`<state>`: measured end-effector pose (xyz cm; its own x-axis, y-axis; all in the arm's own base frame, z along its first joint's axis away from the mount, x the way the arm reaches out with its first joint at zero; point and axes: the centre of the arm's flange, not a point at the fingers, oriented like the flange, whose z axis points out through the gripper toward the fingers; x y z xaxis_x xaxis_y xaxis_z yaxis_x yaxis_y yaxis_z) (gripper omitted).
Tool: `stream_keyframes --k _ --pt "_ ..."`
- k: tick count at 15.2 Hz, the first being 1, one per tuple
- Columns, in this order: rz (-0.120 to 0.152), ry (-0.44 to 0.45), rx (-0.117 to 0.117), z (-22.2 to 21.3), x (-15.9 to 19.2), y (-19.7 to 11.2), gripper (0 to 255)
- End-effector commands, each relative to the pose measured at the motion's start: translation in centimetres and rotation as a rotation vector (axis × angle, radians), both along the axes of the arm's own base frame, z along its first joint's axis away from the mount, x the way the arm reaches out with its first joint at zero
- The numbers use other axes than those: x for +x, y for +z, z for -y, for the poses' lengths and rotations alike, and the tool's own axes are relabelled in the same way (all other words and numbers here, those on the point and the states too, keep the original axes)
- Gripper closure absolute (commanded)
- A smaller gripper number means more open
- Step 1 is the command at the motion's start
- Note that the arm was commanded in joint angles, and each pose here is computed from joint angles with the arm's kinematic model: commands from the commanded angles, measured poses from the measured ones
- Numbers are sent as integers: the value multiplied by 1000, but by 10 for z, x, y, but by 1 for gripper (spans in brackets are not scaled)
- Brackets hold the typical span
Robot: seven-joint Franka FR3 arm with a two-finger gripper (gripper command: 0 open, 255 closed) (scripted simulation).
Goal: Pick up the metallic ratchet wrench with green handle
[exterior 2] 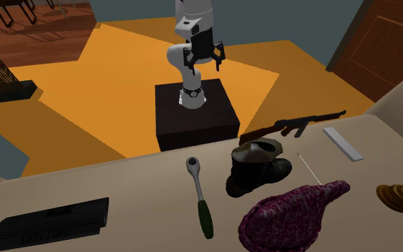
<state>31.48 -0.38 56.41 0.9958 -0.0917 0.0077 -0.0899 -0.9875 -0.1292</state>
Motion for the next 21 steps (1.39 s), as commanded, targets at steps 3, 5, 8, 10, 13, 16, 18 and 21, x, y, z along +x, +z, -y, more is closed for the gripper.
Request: stream_keyframes --k 3,5,8,10,13,16,18,21 --pt "0 8 -7 4 20 -17 0" --pt "-1 16 -15 9 39 -34 0" --pt "-1 28 -26 15 68 -59 0" --pt "-1 36 -34 19 88 -76 0" --pt "-2 48 -45 25 118 -102 0" --pt "-2 60 -56 32 147 -127 0" --pt "-2 68 -64 36 167 -144 0" --pt "-3 80 -75 42 197 -169 0"
